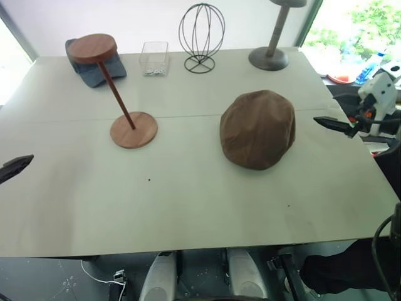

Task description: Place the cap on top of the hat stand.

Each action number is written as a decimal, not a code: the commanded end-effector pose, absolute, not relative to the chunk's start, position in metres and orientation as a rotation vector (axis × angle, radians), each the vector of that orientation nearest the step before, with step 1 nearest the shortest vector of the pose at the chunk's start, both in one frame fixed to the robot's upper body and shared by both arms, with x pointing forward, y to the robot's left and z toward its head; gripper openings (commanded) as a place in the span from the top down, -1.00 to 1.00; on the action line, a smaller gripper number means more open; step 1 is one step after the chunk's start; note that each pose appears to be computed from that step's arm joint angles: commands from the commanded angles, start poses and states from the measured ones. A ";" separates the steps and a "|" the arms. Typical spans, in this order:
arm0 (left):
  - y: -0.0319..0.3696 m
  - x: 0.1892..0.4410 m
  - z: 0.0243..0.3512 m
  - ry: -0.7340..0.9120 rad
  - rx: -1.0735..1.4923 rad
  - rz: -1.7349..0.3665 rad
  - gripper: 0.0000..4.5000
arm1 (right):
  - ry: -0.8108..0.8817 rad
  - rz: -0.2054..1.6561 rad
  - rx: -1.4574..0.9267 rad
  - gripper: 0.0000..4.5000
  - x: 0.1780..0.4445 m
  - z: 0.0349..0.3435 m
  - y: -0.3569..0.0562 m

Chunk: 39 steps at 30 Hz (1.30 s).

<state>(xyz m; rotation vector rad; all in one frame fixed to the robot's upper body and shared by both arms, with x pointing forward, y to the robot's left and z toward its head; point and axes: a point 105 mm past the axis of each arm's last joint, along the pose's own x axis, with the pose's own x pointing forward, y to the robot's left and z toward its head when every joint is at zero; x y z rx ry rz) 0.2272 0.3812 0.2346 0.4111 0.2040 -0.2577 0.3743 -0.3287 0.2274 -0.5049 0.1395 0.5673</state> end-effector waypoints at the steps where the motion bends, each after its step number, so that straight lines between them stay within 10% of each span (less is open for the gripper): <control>1: 0.380 0.228 0.246 0.177 0.459 -0.264 -1.00 | 0.074 0.531 -0.543 -0.99 0.372 0.251 -0.335; 22: 0.328 0.253 0.295 0.051 0.312 -0.523 -1.00 | 0.028 0.452 -0.671 -0.99 0.373 0.277 -0.339; 30: 0.237 0.237 0.318 0.148 0.275 -1.072 -1.00 | -0.067 0.614 -0.821 -0.99 0.337 0.301 -0.271; 39: 0.197 0.234 0.300 0.297 0.375 -1.426 -1.00 | -0.035 0.748 -0.840 -0.99 0.276 0.240 -0.181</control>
